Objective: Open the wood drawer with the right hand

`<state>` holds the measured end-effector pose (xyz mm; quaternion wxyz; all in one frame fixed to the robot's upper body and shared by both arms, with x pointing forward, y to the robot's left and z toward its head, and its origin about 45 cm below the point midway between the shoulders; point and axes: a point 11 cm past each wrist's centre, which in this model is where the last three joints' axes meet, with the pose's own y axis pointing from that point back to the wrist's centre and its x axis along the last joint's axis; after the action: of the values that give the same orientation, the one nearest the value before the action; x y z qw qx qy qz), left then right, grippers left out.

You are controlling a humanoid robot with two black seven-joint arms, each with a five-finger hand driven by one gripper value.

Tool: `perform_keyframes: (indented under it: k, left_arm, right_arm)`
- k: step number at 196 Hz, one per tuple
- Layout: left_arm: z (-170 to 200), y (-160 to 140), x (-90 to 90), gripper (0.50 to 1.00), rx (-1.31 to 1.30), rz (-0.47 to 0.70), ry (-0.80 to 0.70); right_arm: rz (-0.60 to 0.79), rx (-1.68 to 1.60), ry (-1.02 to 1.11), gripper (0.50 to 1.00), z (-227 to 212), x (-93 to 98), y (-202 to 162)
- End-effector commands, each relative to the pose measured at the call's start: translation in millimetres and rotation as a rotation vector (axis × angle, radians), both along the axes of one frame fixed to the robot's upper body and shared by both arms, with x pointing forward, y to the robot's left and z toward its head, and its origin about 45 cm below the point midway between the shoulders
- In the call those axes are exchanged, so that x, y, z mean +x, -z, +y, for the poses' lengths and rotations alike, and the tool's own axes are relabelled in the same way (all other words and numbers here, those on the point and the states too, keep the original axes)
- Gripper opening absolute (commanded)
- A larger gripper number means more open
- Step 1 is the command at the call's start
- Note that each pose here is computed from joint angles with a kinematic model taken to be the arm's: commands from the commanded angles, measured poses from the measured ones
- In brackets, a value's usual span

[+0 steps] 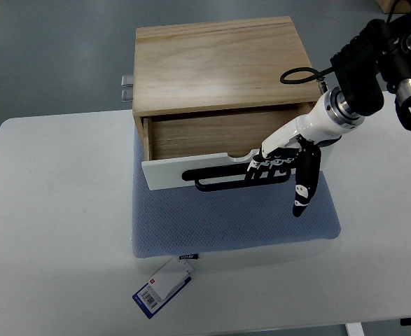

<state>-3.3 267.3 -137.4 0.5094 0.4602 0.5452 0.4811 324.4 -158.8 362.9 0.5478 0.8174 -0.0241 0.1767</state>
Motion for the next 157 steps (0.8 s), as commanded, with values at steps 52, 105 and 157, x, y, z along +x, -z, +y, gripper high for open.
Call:
perform_keyframes:
  k: [52,105,157]
  left_arm:
    - [-2.2,-0.2,0.3,1.000,-0.006,-0.001,0.000]
    - [-3.2,-0.3,0.6,1.000,-0.009,-0.002,-0.001]
    - [-3.2,-0.3,0.4,1.000,-0.009,-0.001,0.002]
  right_arm:
    - [-0.099,0.127,0.045,0.936,-3.9,0.4,-70.5]
    - [-0.268,0.309,0.308,0.938,-55.0,66.5,-140.2]
    - [-0.320,0.771,0.716,0.940,-142.0,159.8,-138.3]
